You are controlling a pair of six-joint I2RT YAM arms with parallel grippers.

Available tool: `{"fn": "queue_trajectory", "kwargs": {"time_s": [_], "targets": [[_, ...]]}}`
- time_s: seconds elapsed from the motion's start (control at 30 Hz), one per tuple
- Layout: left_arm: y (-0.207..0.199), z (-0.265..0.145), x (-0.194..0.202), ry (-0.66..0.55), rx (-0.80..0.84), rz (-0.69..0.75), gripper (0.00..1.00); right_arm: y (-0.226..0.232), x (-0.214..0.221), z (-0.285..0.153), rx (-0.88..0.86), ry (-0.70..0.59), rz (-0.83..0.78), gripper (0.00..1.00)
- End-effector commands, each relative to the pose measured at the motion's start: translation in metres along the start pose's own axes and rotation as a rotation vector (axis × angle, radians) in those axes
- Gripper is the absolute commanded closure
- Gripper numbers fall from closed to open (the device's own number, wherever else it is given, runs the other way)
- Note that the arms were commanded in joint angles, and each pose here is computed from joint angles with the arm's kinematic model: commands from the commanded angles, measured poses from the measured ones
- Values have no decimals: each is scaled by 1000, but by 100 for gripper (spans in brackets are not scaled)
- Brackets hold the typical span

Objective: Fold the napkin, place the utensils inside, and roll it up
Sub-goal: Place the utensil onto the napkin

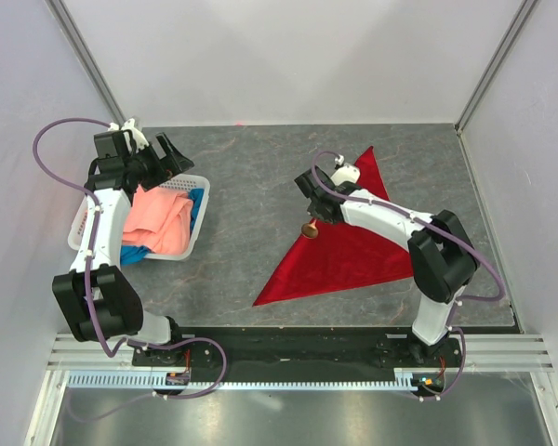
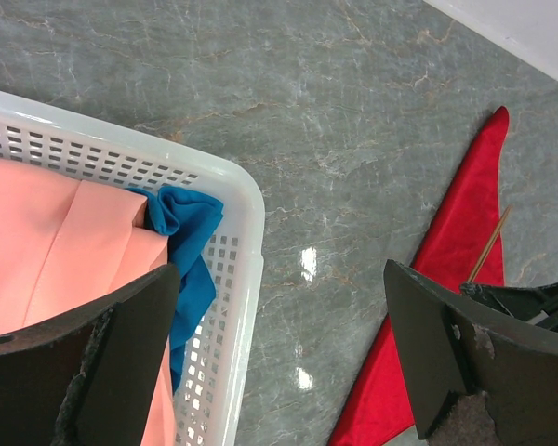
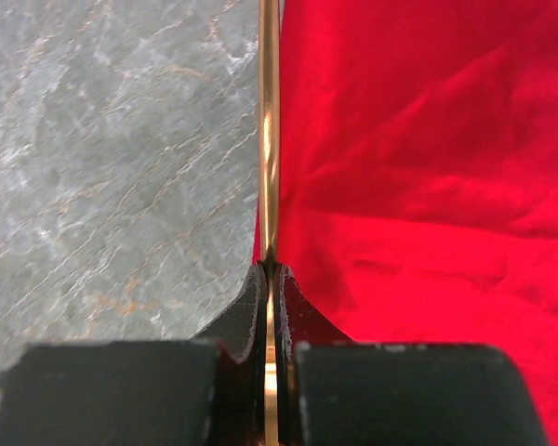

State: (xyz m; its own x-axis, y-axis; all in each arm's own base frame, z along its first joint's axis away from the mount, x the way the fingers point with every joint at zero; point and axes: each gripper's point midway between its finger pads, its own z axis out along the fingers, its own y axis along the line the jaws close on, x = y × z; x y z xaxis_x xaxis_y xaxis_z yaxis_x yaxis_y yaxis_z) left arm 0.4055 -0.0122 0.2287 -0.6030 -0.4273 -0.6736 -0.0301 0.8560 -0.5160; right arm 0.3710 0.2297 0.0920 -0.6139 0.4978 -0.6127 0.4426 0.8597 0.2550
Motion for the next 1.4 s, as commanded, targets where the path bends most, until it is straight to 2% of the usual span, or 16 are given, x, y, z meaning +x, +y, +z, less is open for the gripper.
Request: {"fn": "queue_trajectory", "kwargs": {"time_s": [0.0,0.63,1.17,1.37], "targets": [[-13,-8,-11,-45,52,1,2,-8,2,18,45,1,24,100],[-15,-7,-9,-34,70,-12,3,-28,21,50,115,57,26,100],[-16,-7,-9,-34,76,-12,3,-23,32,57,95,110,32,100],[-17,-6,-8,-29,81,-13,3,-22,34,56,81,139,15,91]]}}
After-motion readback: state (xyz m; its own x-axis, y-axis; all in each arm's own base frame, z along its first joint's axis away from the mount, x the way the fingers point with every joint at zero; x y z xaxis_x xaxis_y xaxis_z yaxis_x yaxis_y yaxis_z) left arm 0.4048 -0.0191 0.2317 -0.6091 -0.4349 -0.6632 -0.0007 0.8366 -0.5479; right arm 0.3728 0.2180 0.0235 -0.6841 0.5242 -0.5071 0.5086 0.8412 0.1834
